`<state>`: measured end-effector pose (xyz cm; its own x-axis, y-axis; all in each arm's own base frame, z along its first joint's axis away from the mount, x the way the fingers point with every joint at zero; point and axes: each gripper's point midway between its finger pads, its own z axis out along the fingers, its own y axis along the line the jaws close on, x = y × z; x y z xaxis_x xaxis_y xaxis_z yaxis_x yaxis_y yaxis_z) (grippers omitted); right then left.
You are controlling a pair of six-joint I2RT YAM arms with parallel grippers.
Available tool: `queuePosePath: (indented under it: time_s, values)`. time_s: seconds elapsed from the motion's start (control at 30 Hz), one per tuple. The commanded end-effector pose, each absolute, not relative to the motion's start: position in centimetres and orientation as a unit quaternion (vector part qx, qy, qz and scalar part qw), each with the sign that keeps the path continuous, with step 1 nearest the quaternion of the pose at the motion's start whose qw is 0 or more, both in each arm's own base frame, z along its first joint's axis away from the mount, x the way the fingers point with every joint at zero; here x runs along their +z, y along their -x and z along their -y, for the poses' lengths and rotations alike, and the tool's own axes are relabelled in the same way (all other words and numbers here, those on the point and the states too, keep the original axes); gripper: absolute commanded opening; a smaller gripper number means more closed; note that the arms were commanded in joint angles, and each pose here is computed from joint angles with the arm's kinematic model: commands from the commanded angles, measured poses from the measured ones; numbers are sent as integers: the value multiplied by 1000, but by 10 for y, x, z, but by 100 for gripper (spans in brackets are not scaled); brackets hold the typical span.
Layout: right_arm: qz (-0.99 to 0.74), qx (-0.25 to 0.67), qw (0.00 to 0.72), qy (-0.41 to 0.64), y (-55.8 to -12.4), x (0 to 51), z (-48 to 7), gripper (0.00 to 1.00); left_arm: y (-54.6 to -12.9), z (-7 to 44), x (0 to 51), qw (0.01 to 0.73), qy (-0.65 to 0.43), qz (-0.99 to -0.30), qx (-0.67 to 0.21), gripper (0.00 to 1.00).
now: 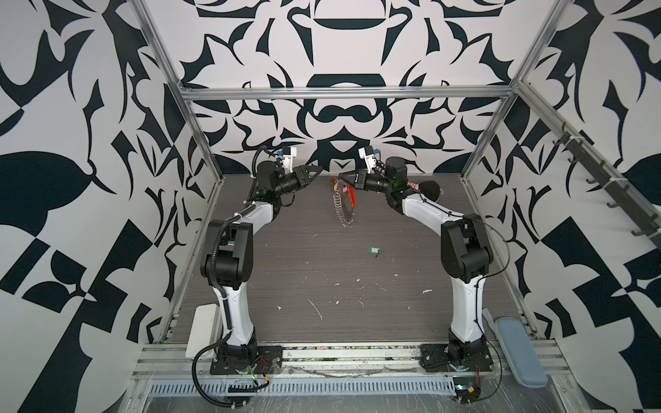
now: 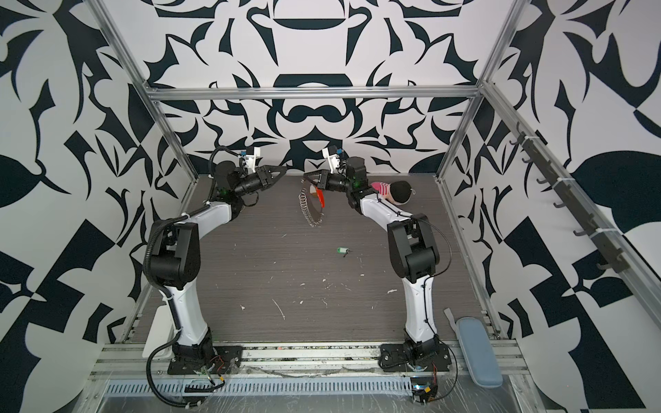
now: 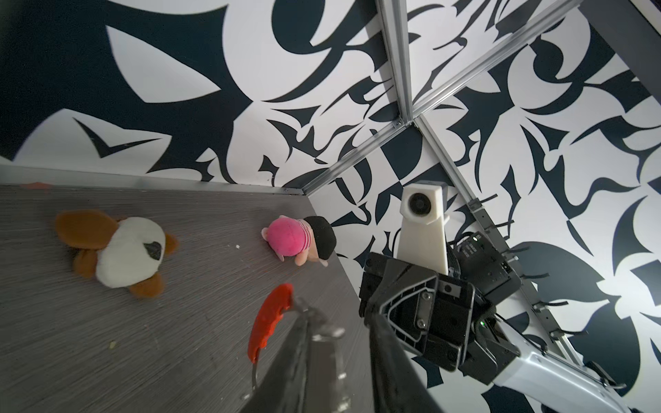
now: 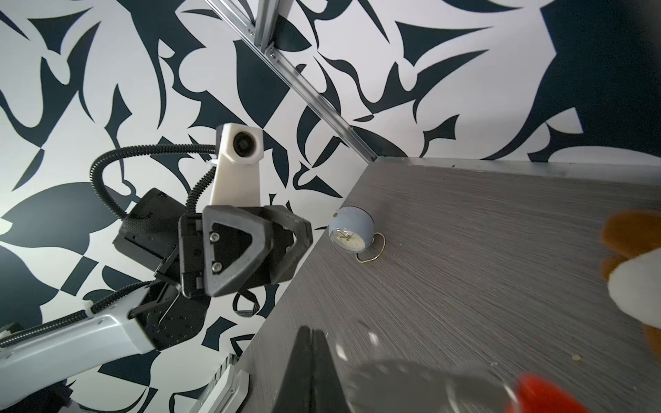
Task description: Put the keys on the keyring
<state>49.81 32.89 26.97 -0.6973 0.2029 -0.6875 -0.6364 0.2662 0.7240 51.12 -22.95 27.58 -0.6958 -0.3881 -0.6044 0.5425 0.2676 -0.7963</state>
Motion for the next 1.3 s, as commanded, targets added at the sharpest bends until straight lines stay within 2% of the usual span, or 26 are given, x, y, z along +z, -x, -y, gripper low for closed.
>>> queuePosePath:
  time_s: [0.0,0.2,0.47,0.63,0.7,0.8,0.9,1.27]
  values:
    - [-661,604,403,189,-493,320,-330,0,-509,240,282,377,-78,-692,-611,33]
    - [-687,583,402,162,-507,301,-325,0,-518,237,275,372,-72,-699,-607,34]
    - [-848,399,336,96,-531,167,-318,0,-512,213,222,376,-28,-773,-509,34]
    - [-880,370,289,77,-529,103,-321,0,-502,207,201,365,-14,-792,-489,34]
    - [-887,364,271,84,-522,86,-325,1,-497,206,196,361,-11,-795,-487,34]
    - [-895,350,258,94,-514,69,-327,10,-491,203,190,360,-8,-797,-484,34]
    - [-904,343,235,99,-501,51,-330,15,-485,201,185,357,-6,-800,-483,34]
    - [-923,308,168,161,-411,16,-351,16,-474,190,179,357,-1,-802,-478,34]
